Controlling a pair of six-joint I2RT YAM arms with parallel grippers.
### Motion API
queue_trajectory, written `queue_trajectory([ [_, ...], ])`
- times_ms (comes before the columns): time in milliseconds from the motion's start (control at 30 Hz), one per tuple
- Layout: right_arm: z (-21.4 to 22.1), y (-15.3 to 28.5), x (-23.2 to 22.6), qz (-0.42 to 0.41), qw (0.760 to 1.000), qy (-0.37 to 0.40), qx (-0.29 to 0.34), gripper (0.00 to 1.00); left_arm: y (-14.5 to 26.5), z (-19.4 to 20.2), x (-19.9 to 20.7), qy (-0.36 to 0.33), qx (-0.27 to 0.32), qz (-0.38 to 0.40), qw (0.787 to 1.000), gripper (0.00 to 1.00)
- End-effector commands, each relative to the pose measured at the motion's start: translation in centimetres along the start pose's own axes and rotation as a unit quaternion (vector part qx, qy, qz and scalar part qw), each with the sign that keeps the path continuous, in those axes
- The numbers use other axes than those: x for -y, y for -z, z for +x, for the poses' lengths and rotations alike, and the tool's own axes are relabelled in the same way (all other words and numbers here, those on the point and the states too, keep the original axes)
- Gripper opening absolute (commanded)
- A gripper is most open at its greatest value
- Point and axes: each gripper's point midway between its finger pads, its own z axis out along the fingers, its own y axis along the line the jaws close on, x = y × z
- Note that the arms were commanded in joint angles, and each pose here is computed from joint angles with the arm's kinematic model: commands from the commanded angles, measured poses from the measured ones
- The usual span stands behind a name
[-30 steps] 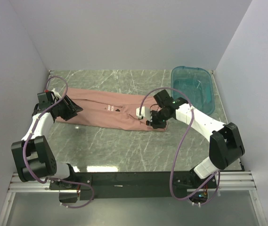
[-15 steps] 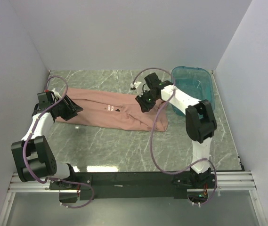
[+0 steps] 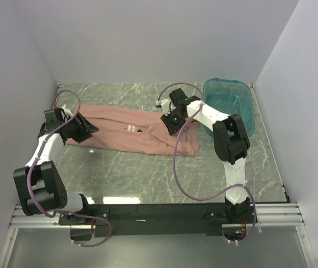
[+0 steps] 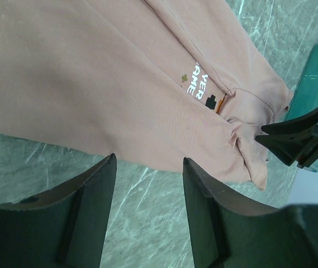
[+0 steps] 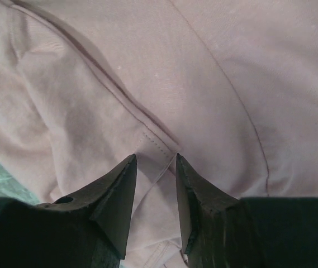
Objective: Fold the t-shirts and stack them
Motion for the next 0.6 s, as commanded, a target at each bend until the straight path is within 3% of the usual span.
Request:
queue_trajectory([
  [0, -1.0, 0.1, 0.8, 0.008, 1.000, -0.008, 0.009, 0.42, 0.1, -0.5, 0.8, -0.023, 0.009, 0.019, 1.000, 0.56],
  [233, -0.7, -0.6, 0.9, 0.000, 1.000, -0.015, -0.001, 0.41, 0.1, -0.4, 0.7, -0.022, 0.008, 0.017, 1.000, 0.56],
  [333, -1.0, -0.3, 0.6, -0.006, 1.000, -0.010, 0.006, 0.31, 0.1, -0.5, 0.8, -0.023, 0.009, 0.018, 1.000, 0.56],
  [467, -1.9, 0.8, 0.6, -0.001, 1.000, -0.002, 0.025, 0.09, 0.1, -0.5, 0.8, -0.023, 0.008, 0.018, 1.000, 0.56],
  [567, -3.0, 2.1, 0.6, 0.003, 0.999, 0.009, 0.044, 0.02, 0.1, -0.5, 0.8, -0.022, 0.008, 0.019, 1.000, 0.56],
])
